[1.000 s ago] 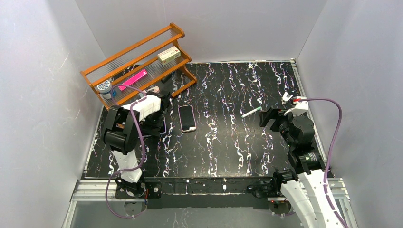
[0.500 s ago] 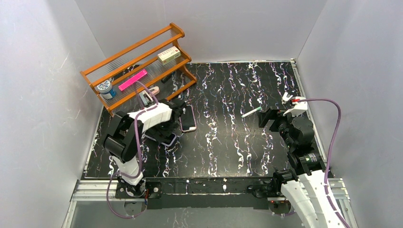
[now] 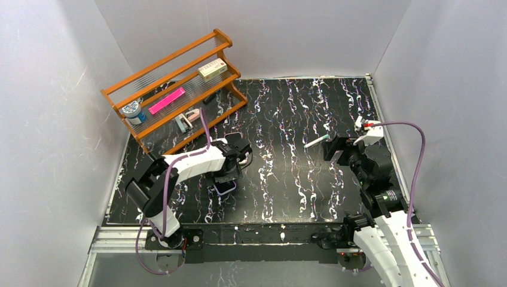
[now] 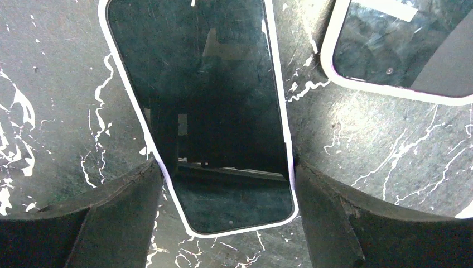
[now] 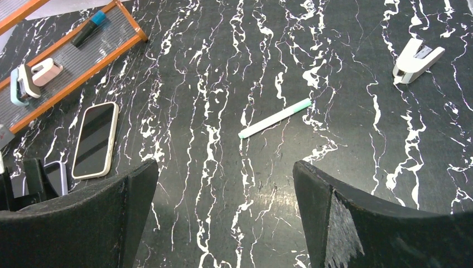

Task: Take the phone out of the phone case
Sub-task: Adjust the phone at the center of the board.

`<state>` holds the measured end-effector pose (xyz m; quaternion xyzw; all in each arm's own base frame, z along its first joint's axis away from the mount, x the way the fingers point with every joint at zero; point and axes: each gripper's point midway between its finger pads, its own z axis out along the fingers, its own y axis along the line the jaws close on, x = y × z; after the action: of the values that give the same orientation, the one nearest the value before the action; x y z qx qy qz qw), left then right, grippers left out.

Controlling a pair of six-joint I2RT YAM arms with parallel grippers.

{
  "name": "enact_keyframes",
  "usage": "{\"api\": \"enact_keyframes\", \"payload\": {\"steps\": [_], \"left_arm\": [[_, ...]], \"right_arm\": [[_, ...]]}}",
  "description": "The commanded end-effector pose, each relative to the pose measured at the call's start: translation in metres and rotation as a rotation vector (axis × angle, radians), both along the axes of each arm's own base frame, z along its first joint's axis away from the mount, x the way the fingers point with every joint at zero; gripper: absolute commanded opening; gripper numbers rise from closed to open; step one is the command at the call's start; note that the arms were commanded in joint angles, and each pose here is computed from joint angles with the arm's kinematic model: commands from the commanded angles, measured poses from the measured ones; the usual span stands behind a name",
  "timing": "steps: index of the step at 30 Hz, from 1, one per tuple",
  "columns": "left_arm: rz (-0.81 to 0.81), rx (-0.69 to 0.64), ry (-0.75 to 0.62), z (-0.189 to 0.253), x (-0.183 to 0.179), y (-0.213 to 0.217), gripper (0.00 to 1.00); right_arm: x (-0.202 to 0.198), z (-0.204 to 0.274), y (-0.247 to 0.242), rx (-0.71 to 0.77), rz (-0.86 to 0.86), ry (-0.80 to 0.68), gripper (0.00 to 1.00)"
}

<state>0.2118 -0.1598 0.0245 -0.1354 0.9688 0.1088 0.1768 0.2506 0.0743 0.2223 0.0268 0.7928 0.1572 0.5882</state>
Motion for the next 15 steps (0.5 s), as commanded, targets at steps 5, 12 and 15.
{"api": "enact_keyframes", "payload": {"steps": [5,12,15], "left_arm": [[0.067,-0.064,-0.003,-0.013,-0.016,0.006,0.97],[0.237,-0.14,-0.057,-0.02,-0.008,0.01,0.98],[0.265,-0.132,-0.079,-0.021,-0.002,0.016,0.98]], "right_arm": [[0.005,0.007,0.004,-0.009,0.018,-0.033,0.99],[0.004,0.006,0.008,-0.007,0.038,-0.028,0.99],[0.004,0.006,0.008,-0.01,0.037,-0.029,0.99]]}}
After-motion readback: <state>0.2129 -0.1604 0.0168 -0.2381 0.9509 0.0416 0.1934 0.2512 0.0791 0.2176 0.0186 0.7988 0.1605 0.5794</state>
